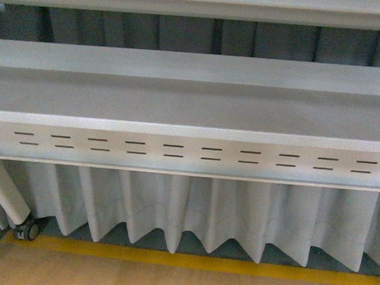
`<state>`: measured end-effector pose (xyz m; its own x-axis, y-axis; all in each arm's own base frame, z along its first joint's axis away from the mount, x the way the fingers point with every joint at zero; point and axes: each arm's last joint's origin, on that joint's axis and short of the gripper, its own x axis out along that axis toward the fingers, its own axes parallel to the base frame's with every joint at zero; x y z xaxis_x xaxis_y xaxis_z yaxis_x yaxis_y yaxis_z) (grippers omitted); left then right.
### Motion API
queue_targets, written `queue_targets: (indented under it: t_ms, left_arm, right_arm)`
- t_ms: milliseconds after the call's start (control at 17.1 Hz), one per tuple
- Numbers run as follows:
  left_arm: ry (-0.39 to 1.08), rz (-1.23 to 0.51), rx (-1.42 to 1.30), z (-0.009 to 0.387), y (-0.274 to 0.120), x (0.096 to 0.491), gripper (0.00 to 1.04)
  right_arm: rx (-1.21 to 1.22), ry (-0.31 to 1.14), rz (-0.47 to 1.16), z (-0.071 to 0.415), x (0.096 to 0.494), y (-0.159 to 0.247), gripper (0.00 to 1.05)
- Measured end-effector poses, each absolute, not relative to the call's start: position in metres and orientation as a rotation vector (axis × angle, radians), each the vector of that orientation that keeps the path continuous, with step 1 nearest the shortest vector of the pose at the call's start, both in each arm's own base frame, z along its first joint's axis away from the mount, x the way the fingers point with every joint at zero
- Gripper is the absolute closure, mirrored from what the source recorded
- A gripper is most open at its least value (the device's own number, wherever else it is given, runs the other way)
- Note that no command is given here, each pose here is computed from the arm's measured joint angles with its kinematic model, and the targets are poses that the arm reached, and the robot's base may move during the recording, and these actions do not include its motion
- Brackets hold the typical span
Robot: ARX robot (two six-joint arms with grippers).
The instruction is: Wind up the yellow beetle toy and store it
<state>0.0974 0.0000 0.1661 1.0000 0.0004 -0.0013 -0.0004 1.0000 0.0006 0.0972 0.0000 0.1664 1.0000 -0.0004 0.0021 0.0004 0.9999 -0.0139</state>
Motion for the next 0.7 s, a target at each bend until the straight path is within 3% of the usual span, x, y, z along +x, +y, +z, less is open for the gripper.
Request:
queue_targets:
  t_ms: [701]
  left_arm:
    - [0.001, 0.0, 0.001, 0.1661, 0.0, 0.0974, 0.07]
  right_arm:
    - [-0.014, -0.002, -0.001, 0.1664, 0.0972, 0.0, 0.07]
